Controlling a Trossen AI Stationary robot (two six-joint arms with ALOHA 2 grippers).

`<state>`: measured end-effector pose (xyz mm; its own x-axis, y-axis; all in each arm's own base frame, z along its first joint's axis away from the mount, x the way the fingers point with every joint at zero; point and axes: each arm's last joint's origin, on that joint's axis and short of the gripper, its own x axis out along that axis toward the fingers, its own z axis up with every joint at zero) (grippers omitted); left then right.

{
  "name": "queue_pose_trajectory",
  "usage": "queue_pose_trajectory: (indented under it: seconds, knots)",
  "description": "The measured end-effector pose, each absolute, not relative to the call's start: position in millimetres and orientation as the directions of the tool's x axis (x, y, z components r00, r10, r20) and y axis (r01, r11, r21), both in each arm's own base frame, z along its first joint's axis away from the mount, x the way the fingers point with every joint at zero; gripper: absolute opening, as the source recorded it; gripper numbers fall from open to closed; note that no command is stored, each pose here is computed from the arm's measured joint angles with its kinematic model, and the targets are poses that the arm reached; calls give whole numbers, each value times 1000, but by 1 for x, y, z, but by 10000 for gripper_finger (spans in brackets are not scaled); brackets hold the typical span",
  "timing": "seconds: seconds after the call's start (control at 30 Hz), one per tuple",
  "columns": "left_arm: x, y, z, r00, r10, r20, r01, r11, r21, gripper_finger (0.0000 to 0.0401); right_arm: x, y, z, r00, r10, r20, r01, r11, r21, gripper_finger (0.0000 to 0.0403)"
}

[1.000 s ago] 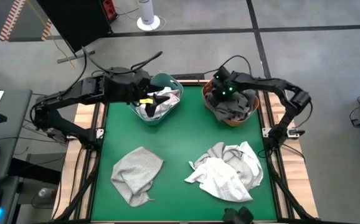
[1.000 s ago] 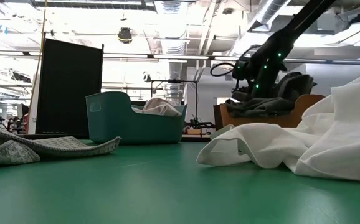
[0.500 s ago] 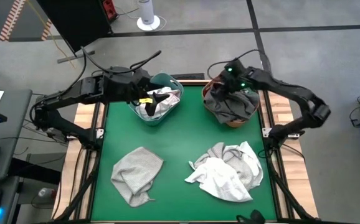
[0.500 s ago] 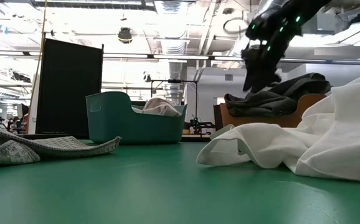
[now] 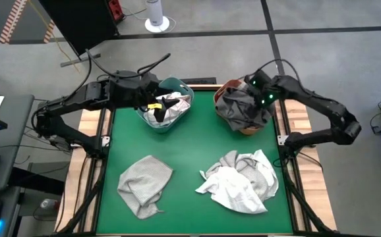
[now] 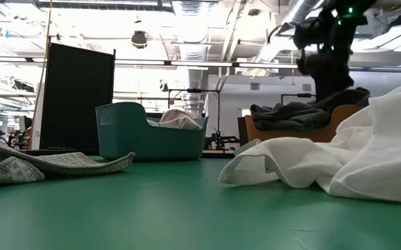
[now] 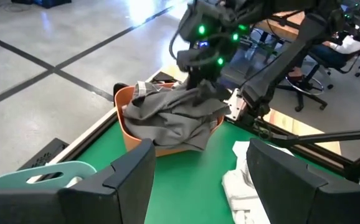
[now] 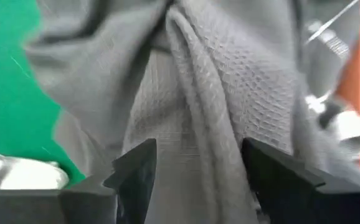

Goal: Sort towels by color in basket
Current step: Put the dark gray towel into the orange bin

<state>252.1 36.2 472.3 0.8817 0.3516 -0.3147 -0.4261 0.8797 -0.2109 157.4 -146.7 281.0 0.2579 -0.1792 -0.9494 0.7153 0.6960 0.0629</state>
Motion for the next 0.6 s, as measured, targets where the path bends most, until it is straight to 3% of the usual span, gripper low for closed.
queue_pose_trajectory:
  seconds: [0.37,0.6]
  knots:
    - [253,35,474,888,349,-300,-420,881,-219,240,169,-144,184,141,-75,-987,723,689,51,258]
    - [253,35,474,888,349,-301,-419,882,-215,240,174,-148,210,116,-50,-992,724,688,50,258]
